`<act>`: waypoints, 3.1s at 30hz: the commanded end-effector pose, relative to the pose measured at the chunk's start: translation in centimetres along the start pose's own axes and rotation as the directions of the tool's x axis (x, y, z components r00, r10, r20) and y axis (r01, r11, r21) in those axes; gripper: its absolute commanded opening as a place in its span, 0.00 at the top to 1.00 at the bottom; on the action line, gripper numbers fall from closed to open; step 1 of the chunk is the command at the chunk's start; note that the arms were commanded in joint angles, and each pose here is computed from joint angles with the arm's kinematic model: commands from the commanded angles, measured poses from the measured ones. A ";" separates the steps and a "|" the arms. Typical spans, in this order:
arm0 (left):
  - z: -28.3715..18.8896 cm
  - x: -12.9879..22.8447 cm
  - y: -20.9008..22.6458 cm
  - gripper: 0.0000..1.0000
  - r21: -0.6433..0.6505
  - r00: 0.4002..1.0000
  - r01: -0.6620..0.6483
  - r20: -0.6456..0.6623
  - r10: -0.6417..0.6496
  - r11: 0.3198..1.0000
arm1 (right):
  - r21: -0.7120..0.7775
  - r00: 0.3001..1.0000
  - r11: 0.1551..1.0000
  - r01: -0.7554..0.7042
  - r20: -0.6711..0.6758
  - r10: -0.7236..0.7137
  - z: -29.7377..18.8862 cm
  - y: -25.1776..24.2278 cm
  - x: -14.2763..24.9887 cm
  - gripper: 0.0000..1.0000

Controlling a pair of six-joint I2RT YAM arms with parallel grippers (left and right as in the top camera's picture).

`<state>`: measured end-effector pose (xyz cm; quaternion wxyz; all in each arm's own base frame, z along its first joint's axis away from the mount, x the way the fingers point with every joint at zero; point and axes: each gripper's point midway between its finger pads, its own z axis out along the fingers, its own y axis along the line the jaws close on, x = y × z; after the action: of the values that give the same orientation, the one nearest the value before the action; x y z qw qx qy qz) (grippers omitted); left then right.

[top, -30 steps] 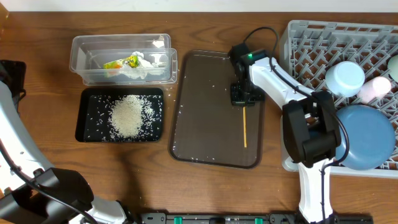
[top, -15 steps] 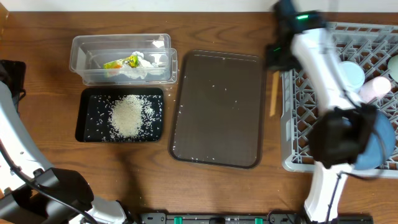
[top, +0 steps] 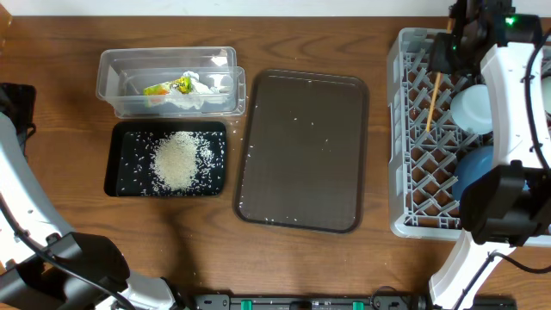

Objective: Sort waste into correct bins and load items into the dishwasher rack
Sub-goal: 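Carry the chopstick right and lower it upright into the rack's left edge, then release the chopstick and withdraw the right gripper toward the front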

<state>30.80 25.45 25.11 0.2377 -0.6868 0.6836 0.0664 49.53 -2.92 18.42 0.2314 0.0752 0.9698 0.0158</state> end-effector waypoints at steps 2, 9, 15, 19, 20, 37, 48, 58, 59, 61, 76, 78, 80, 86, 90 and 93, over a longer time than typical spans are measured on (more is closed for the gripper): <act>0.3 0.0 0.2 0.05 -0.013 1.000 -0.006 -0.002 0.006 1.000 | -0.069 0.999 0.997 0.045 -0.026 -0.047 1.9 1.3 1.0 0.98; 0.3 0.0 0.2 0.06 -0.013 1.000 -0.006 -0.002 0.006 1.000 | -0.098 0.998 0.994 0.042 -0.036 -0.046 3.8 1.8 2.0 0.59; 0.3 0.0 0.2 0.06 -0.013 1.000 -0.006 -0.002 0.006 1.000 | -0.110 0.998 0.994 0.017 -0.053 -0.023 3.7 2.1 2.4 0.47; 0.3 0.0 0.2 0.06 -0.013 1.000 -0.006 -0.002 0.006 1.000 | -0.201 0.998 0.979 0.013 -0.057 -0.025 2.3 3.7 2.7 0.44; 0.3 0.0 0.2 0.06 -0.013 1.000 -0.006 -0.002 0.006 1.000 | -0.219 0.998 0.976 0.013 -0.054 -0.026 1.6 4.0 2.7 0.44; 0.3 0.0 0.2 0.06 -0.013 1.000 -0.006 -0.002 0.006 1.000 | -0.180 1.000 0.984 -0.001 0.002 0.002 -13.6 2.8 7.4 0.60; 0.3 0.0 0.2 0.06 -0.013 1.000 -0.006 -0.002 0.006 1.000 | -0.202 0.987 0.977 -0.061 0.131 0.088 -15.9 2.0 15.2 0.01; 0.3 0.0 0.2 0.05 -0.013 1.000 -0.006 -0.002 0.006 1.000 | -0.219 0.983 0.963 -0.158 0.059 0.175 -14.5 2.0 18.6 0.01; 0.3 0.0 0.2 0.06 -0.013 1.000 -0.006 -0.002 0.006 1.000 | -0.219 0.983 0.963 -0.158 0.058 0.175 -14.4 2.0 18.6 0.01; 0.3 0.0 0.2 0.06 -0.013 1.000 -0.006 -0.002 0.006 1.000 | -0.218 0.983 0.963 -0.159 0.057 0.175 -14.4 2.0 18.6 0.01; 0.3 0.0 0.2 0.06 -0.013 1.000 -0.006 -0.002 0.006 1.000 | -0.195 0.990 0.972 -0.132 0.031 0.140 -14.1 1.8 19.5 0.01; 0.3 0.0 0.2 0.06 -0.013 1.000 -0.006 -0.002 0.006 1.000 | -0.201 0.996 0.977 -0.069 0.048 0.080 -13.9 2.2 19.8 0.01; 0.3 0.0 0.2 0.06 -0.013 1.000 -0.006 -0.002 0.006 1.000 | -0.214 0.996 0.977 0.007 0.094 0.013 -13.7 2.8 19.8 0.01; 0.3 0.0 0.2 0.06 -0.013 1.000 -0.006 -0.002 0.006 1.000 | -0.241 0.946 0.961 0.136 0.319 -0.054 -12.0 4.0 19.5 0.01; 0.3 0.0 0.2 0.05 -0.013 1.000 -0.006 -0.002 0.006 1.000 | -0.248 0.885 0.953 0.174 0.464 -0.041 -10.5 4.1 19.8 0.01; 0.3 0.0 0.2 0.06 -0.013 1.000 -0.006 -0.002 0.006 1.000 | -0.259 0.833 0.944 0.207 0.553 -0.031 -9.5 4.3 20.4 0.01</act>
<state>30.79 25.45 25.11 0.2375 -0.6867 0.6838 0.0667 28.55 3.94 19.79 0.4965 -0.0055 0.8590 0.1251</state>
